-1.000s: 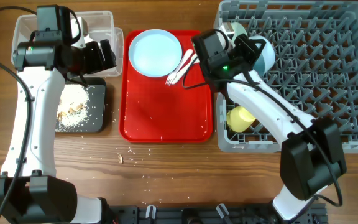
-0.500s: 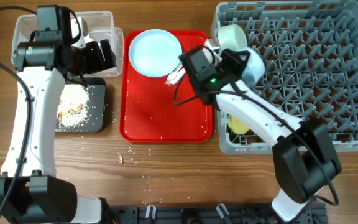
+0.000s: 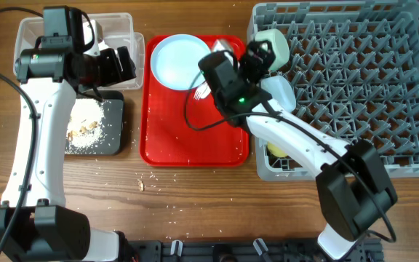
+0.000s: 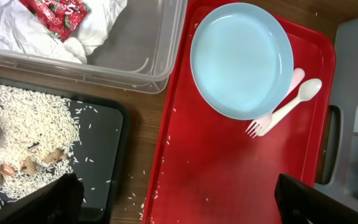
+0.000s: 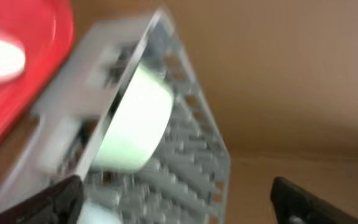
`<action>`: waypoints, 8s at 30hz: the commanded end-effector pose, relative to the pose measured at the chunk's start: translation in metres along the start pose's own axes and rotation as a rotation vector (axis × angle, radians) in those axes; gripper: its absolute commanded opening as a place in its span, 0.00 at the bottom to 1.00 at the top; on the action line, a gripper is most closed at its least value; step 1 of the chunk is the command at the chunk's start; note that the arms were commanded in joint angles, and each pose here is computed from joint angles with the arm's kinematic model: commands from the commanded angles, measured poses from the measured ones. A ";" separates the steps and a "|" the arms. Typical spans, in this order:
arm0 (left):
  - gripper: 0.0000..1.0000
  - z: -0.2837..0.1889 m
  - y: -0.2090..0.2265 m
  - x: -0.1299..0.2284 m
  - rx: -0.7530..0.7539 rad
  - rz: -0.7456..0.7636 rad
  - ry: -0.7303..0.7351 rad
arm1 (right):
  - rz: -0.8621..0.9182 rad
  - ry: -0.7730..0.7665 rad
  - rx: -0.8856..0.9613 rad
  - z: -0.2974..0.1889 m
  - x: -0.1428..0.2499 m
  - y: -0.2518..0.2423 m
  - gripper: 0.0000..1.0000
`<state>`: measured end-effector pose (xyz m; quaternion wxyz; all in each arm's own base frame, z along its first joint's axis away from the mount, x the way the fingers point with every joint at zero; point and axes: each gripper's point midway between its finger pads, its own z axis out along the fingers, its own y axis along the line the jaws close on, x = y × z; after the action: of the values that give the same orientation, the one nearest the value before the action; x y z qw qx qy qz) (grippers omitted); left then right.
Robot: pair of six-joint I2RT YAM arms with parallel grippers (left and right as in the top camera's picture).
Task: Sort waste into correct bins and load items into the dishwasher rack
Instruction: 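Grasp the edge of the light-blue plate with the right gripper, then stand the light-blue plate upright in the dish rack with the right gripper, then grasp the white spoon with the right gripper and drop it in the rack, then grasp the white fork with the right gripper and drop it in the rack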
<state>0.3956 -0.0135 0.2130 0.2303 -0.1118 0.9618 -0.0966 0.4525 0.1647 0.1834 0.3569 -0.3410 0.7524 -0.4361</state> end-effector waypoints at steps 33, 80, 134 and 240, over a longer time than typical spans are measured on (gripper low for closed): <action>1.00 -0.005 -0.001 -0.005 -0.001 0.008 -0.019 | 1.032 0.174 -1.026 0.029 -0.089 0.172 0.40; 1.00 -0.005 -0.001 -0.005 -0.001 0.008 -0.019 | 0.691 0.270 0.210 0.023 0.126 -0.222 0.04; 1.00 -0.005 -0.001 -0.005 -0.001 0.008 -0.019 | 1.143 0.514 -0.844 0.042 -0.010 0.147 0.63; 1.00 -0.005 -0.001 -0.005 -0.001 0.008 -0.019 | 1.015 0.352 -1.009 0.019 -0.031 0.168 0.45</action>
<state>0.3959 -0.0136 0.2132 0.2310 -0.1116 0.9616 -0.0971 0.4450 0.2557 0.0540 0.1963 -0.0129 0.9667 0.1638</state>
